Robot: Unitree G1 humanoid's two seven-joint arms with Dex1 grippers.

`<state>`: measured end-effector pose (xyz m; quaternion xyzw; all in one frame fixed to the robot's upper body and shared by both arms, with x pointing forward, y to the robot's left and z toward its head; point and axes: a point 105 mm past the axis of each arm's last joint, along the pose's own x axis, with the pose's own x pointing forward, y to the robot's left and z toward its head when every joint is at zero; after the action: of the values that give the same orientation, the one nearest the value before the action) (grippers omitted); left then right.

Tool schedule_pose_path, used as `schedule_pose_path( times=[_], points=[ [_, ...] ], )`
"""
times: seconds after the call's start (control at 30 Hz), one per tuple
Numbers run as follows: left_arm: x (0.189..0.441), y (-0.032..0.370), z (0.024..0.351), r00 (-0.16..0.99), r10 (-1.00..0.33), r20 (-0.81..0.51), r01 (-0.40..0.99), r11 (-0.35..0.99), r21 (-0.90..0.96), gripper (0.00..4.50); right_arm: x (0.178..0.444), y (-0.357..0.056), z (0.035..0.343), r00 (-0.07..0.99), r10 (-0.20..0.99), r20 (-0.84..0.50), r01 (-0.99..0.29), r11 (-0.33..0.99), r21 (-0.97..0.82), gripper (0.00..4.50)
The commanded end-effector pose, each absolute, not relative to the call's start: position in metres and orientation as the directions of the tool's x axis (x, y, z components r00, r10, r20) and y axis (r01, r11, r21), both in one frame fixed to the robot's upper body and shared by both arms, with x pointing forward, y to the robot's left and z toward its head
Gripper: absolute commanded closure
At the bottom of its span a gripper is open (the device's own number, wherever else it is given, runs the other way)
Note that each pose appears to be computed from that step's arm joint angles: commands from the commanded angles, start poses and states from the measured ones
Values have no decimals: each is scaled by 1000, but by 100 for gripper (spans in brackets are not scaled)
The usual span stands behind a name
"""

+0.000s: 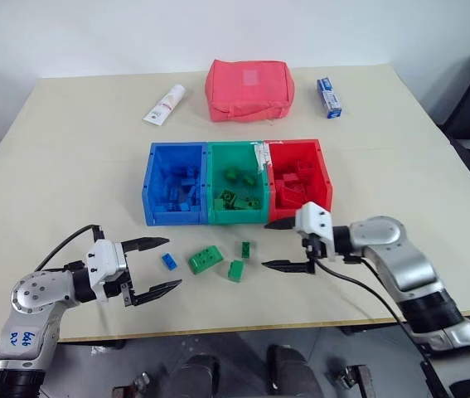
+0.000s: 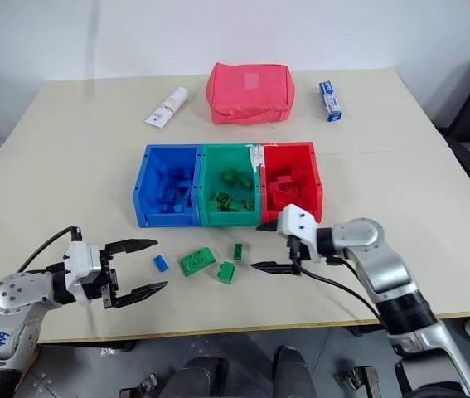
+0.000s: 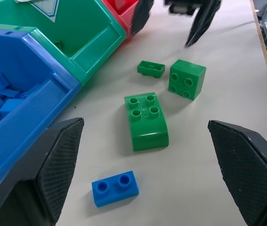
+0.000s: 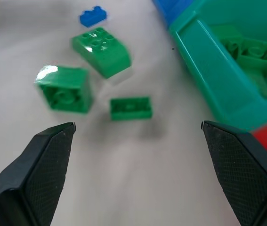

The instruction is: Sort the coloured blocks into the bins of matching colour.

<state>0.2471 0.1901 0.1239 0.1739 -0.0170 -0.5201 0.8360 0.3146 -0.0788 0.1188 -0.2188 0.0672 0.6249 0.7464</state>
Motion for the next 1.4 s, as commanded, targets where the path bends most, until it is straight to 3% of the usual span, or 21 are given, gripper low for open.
schedule_pose_path(
  times=[0.03, 0.2, 0.27, 0.53, 0.77, 0.87, 1.13, 1.3, 1.4],
  points=[
    [243, 189, 130, 459, -876, -144, 855, 392, 340, 0, 315, -68, 112, 185, 901, -392, -966, 94, -241, 3],
    [240, 190, 130, 473, -869, -142, 848, 406, 339, 0, 315, -50, 109, 148, 909, -389, -975, 69, -212, 3],
    [239, 191, 130, 477, -867, -144, 847, 411, 338, 0, 312, -48, 108, 129, 911, -391, -979, 54, -197, 41],
    [240, 190, 134, 502, -858, -109, 832, 445, 331, 0, 314, -49, 119, 151, 923, -353, -968, 65, -244, 293],
    [249, 198, 149, 591, -807, -4, 772, 565, 291, 0, 344, -51, 198, 294, 947, -132, -920, 243, -307, 293],
    [250, 198, 150, 596, -803, -2, 769, 570, 289, 0, 353, -48, 210, 296, 947, -125, -919, 246, -307, 293],
    [251, 199, 151, 611, -792, 4, 754, 584, 301, 0, 349, -49, 203, 263, 950, -169, -929, 203, -310, 293],
    [248, 199, 144, 613, -790, -11, 758, 585, 288, 0, 301, -54, 172, 76, 960, -270, -972, 11, -236, 293],
    [248, 197, 144, 606, -795, -10, 764, 579, 286, 0, 285, -56, 154, 44, 949, -313, -982, -16, -186, 293]
  ],
)
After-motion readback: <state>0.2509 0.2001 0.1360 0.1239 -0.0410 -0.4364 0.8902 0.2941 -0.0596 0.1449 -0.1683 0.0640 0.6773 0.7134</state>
